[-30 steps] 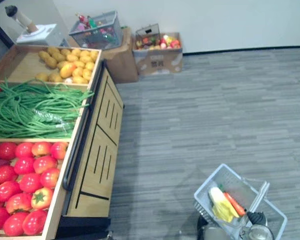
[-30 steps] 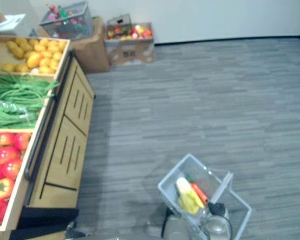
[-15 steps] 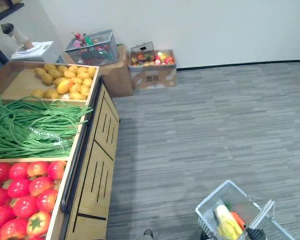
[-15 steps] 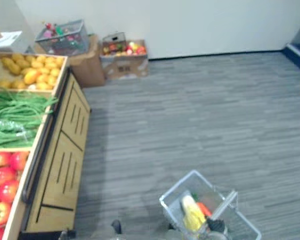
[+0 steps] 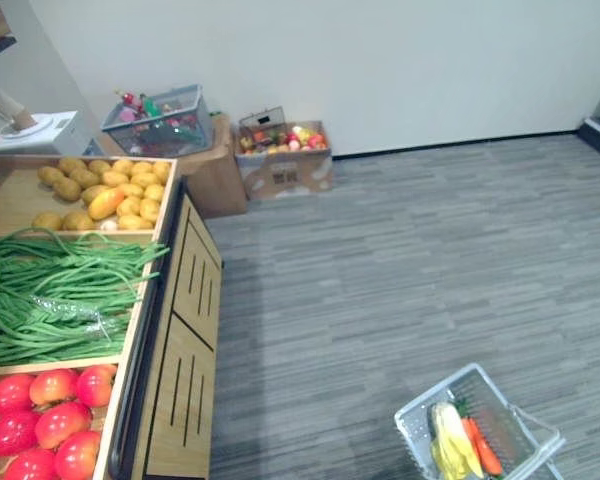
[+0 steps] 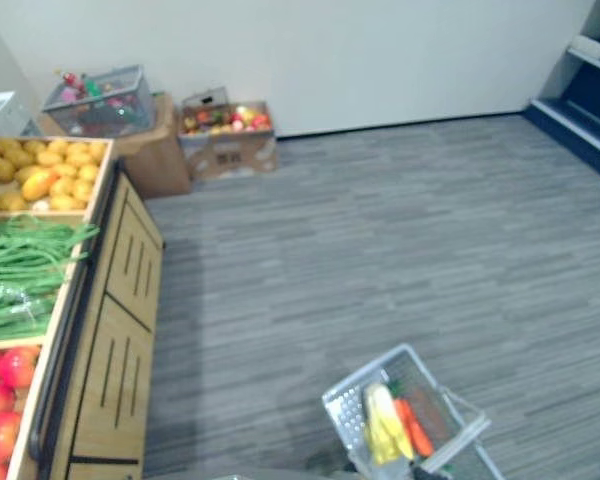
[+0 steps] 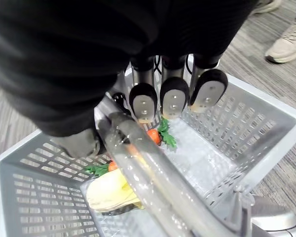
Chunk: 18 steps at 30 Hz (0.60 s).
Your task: Pick vegetable in the basket
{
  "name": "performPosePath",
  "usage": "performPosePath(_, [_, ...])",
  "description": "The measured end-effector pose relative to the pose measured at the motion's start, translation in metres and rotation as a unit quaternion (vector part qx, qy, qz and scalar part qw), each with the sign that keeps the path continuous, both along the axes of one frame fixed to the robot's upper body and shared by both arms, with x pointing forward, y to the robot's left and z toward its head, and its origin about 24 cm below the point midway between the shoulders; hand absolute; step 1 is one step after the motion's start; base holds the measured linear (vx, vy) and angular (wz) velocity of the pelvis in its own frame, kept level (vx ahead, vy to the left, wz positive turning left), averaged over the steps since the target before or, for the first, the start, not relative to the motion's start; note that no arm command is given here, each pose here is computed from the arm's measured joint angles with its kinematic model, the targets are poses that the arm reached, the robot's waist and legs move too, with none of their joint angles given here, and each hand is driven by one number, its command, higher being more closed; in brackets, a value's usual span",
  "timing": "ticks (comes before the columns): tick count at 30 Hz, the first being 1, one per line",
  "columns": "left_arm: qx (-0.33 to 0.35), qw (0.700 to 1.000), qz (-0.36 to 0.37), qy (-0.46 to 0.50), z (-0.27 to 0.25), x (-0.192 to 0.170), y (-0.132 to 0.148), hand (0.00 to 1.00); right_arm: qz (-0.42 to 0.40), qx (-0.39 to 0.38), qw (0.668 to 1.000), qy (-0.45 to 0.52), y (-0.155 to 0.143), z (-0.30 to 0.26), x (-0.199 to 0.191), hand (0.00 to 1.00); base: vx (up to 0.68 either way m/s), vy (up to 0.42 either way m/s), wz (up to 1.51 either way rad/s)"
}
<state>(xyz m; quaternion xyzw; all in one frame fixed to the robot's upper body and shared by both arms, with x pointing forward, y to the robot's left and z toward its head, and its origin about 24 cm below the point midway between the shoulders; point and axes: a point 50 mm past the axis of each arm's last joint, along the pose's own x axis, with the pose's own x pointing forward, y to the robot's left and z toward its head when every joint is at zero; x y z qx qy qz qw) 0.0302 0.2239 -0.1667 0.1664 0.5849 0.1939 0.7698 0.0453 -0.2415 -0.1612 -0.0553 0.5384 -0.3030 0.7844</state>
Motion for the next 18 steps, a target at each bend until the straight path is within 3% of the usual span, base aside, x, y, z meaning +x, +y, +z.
performPosePath(10, [-0.029,0.997,0.075,-0.011,-0.002,-0.015,-0.001,0.00,-0.117,0.047,0.992,0.018,0.016,-0.008,-0.030,1.00,-0.02,-0.028,-0.02])
performPosePath(18, [-0.052,0.996,0.073,-0.003,-0.003,-0.017,-0.001,0.00,-0.158,0.061,0.985,0.034,0.018,-0.010,-0.044,1.00,0.02,-0.017,0.01])
